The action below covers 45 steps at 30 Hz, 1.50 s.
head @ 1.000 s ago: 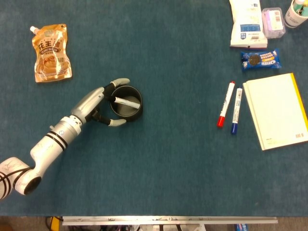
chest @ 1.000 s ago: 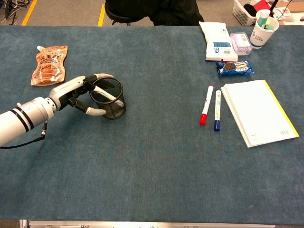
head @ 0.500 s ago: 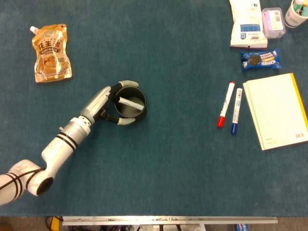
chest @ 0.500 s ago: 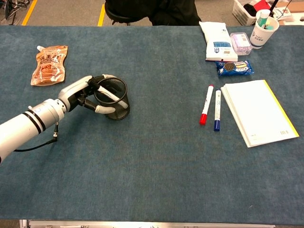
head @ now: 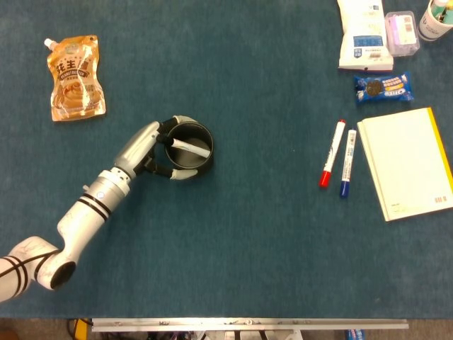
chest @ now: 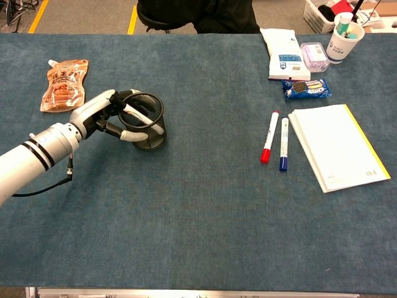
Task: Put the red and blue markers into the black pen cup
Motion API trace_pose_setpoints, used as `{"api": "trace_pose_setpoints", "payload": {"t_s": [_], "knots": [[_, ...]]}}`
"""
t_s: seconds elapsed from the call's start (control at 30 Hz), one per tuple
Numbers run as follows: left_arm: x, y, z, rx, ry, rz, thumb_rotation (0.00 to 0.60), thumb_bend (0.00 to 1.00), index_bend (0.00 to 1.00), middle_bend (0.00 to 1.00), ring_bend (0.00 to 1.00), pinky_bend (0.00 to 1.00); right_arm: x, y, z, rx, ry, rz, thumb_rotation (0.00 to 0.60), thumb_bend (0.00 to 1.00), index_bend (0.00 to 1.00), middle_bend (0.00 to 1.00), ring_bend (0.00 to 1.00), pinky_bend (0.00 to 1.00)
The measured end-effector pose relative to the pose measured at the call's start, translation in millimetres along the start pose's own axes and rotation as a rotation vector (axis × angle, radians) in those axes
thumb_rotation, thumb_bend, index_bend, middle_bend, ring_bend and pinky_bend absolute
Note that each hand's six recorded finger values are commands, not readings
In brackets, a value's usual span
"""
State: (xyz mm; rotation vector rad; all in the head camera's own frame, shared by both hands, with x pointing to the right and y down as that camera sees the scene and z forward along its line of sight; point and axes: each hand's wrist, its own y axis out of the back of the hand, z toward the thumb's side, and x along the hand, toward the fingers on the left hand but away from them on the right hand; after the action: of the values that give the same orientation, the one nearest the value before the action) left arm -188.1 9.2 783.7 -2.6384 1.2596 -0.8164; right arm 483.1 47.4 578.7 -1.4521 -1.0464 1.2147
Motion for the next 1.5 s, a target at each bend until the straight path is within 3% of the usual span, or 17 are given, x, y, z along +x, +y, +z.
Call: {"api": "trace_pose_setpoints", "payload": {"t_s": [0.1,0.23,0.43,0.57,1.03,1.5], "knots": [[-3,8,6,0.022,-0.009,0.007,0.600,0.17,0.33,0.43,0.35,0.26,-8,-5,17,-0.024,0.070,0.044,0.600,0.16,0.31,0.31,0.21,0.25],[-7,16,15,0.051,-0.021,0.013,0.600,0.17,0.33,0.43,0.35,0.26,-22,-16,48,-0.040,0.204,0.127,0.600,0.17,0.40,0.32,0.21,0.25],[-15,22,27,0.102,-0.037,0.012,0.600,0.17,0.33,0.43,0.35,0.26,-44,-41,95,-0.008,0.397,0.252,0.600,0.17,0.43,0.32,0.21,0.25],[-20,24,33,0.124,-0.043,0.014,0.600,0.17,0.32,0.43,0.35,0.26,-54,-63,122,0.037,0.498,0.297,0.600,0.17,0.43,0.32,0.21,0.25],[-36,31,36,0.144,-0.031,0.023,0.600,0.17,0.32,0.42,0.34,0.26,-76,-141,163,0.204,0.631,0.357,0.600,0.11,0.46,0.32,0.19,0.25],[-40,34,34,0.132,-0.031,0.037,0.600,0.17,0.31,0.42,0.34,0.26,-89,-172,185,0.344,0.729,0.365,0.600,0.19,0.49,0.31,0.18,0.25]]}}
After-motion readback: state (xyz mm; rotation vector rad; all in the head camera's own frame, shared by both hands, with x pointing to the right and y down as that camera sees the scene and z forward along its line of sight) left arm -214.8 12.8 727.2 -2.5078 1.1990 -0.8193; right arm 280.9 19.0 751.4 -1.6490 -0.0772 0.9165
